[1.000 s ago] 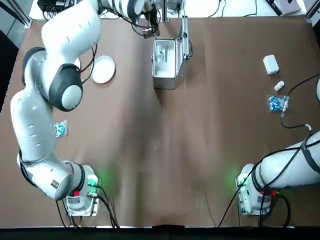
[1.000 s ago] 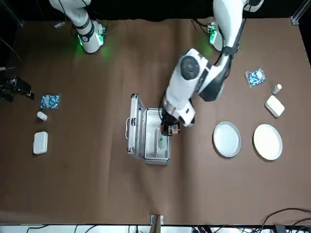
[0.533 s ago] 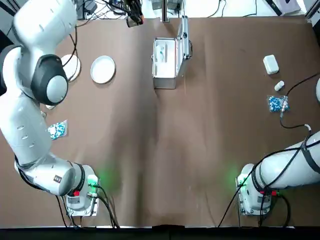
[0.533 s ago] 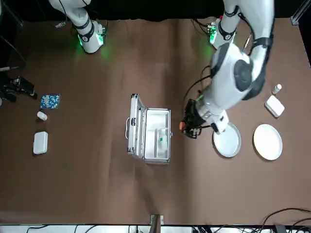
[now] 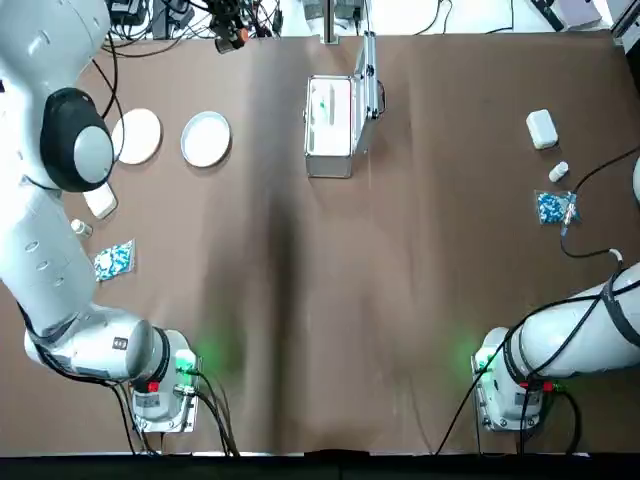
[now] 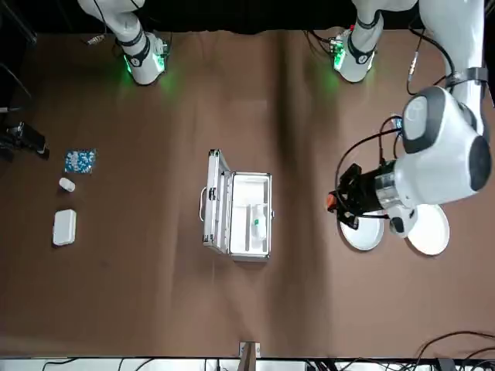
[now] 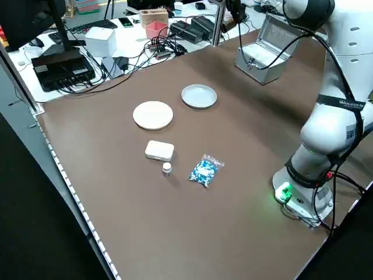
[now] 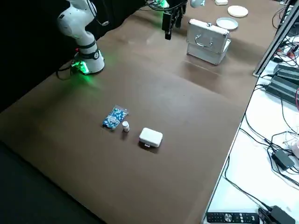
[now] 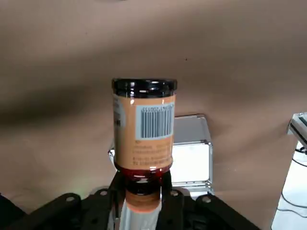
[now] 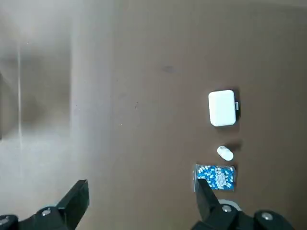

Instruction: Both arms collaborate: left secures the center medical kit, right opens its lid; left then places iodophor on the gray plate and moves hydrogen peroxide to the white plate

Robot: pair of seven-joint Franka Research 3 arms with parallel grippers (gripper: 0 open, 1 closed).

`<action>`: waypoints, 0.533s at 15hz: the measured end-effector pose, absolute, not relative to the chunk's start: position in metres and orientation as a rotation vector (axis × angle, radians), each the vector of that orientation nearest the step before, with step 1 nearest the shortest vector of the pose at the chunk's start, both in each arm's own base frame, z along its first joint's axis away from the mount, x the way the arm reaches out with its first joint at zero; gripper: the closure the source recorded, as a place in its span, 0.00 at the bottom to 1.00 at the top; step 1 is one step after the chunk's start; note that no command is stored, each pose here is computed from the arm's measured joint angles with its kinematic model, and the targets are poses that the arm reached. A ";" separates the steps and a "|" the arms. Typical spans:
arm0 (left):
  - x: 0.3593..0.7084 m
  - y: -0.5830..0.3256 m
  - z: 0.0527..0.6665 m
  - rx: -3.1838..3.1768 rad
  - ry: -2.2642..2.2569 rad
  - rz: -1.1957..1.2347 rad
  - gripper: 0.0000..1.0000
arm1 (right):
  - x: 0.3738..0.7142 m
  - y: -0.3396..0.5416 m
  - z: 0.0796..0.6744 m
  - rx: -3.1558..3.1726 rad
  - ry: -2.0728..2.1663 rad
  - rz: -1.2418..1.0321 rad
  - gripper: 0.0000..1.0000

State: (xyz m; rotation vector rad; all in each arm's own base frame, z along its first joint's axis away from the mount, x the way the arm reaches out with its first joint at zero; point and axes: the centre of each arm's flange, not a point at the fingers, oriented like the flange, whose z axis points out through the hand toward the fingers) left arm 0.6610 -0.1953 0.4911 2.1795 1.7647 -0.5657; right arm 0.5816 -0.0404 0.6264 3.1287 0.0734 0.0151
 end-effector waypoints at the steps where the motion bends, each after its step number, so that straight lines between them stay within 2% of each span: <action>1: 0.663 -0.185 0.491 2.177 1.744 -0.583 0.67 | 0.582 -0.040 0.626 3.128 0.072 0.015 0.01; 8: 0.668 -0.124 0.485 2.179 1.656 -0.668 0.67 | 0.581 -0.040 0.626 3.129 0.055 0.011 0.01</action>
